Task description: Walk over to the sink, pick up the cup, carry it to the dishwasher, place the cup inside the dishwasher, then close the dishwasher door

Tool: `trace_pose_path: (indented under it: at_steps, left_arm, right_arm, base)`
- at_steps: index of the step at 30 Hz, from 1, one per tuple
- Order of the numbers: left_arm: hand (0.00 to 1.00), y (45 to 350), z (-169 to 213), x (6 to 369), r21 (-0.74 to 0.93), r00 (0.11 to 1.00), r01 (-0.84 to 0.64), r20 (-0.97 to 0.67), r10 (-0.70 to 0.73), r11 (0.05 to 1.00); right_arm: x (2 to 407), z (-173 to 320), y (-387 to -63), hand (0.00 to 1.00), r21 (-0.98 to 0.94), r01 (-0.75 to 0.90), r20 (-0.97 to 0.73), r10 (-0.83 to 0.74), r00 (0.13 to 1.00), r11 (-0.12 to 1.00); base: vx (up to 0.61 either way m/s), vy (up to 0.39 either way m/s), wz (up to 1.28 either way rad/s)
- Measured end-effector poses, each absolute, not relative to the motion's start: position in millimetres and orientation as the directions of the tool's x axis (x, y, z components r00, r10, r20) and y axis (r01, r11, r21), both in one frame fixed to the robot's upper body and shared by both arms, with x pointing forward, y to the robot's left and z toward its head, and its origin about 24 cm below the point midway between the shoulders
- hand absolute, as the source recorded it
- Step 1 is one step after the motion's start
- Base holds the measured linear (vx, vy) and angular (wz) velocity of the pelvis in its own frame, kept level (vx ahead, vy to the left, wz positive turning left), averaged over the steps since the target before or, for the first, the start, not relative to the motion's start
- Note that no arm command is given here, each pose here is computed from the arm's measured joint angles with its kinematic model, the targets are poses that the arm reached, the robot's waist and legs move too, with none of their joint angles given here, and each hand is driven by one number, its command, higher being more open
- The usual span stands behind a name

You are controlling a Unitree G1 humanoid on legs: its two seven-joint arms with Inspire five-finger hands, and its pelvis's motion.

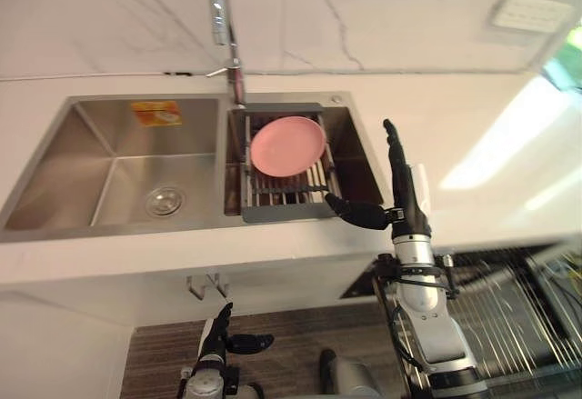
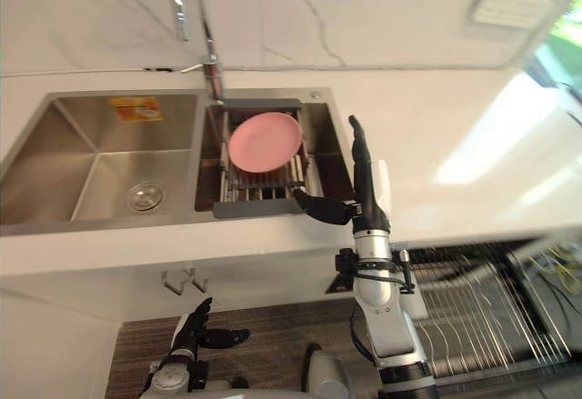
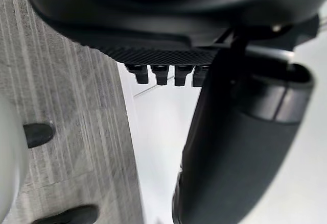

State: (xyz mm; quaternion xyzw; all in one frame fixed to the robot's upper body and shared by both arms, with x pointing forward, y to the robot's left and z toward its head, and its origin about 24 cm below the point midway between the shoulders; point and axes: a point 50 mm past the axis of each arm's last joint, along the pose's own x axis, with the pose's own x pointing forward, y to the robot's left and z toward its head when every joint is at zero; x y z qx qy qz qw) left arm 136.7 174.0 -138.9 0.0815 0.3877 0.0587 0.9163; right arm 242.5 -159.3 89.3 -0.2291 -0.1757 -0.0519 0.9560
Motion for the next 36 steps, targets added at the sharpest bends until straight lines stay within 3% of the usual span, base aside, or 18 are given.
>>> trace_pose_path:
  at_steps: [9,24,25,36]
  left_arm:
    - [1.00,166.6,-141.7,132.1,0.172,0.679,-0.036,-0.719,0.151,0.984]
    - [1.00,172.7,-142.2,131.2,0.183,0.672,-0.025,-0.725,0.152,0.983]
    - [1.00,187.0,-145.9,121.9,0.213,0.637,-0.039,-0.748,0.189,0.976]
    - [1.00,188.5,-147.8,117.8,0.201,0.615,-0.083,-0.760,0.209,0.976]
  right_arm:
    - [224.1,75.2,-191.3,1.00,-0.456,0.253,0.295,-0.123,0.948,0.853]
    - [226.0,70.5,-190.4,1.00,-0.484,0.223,0.268,-0.100,0.958,0.846]
    - [227.3,64.6,-192.2,1.00,-0.495,0.216,0.237,-0.108,0.965,0.842]
    - [226.4,55.0,-188.2,1.00,-0.477,0.202,0.197,-0.120,0.973,0.855]
  base:
    - [0.10,-0.007,0.18]
    - [-0.07,0.008,0.08]
    - [-0.07,-0.023,0.00]
    - [-0.01,0.001,-0.10]
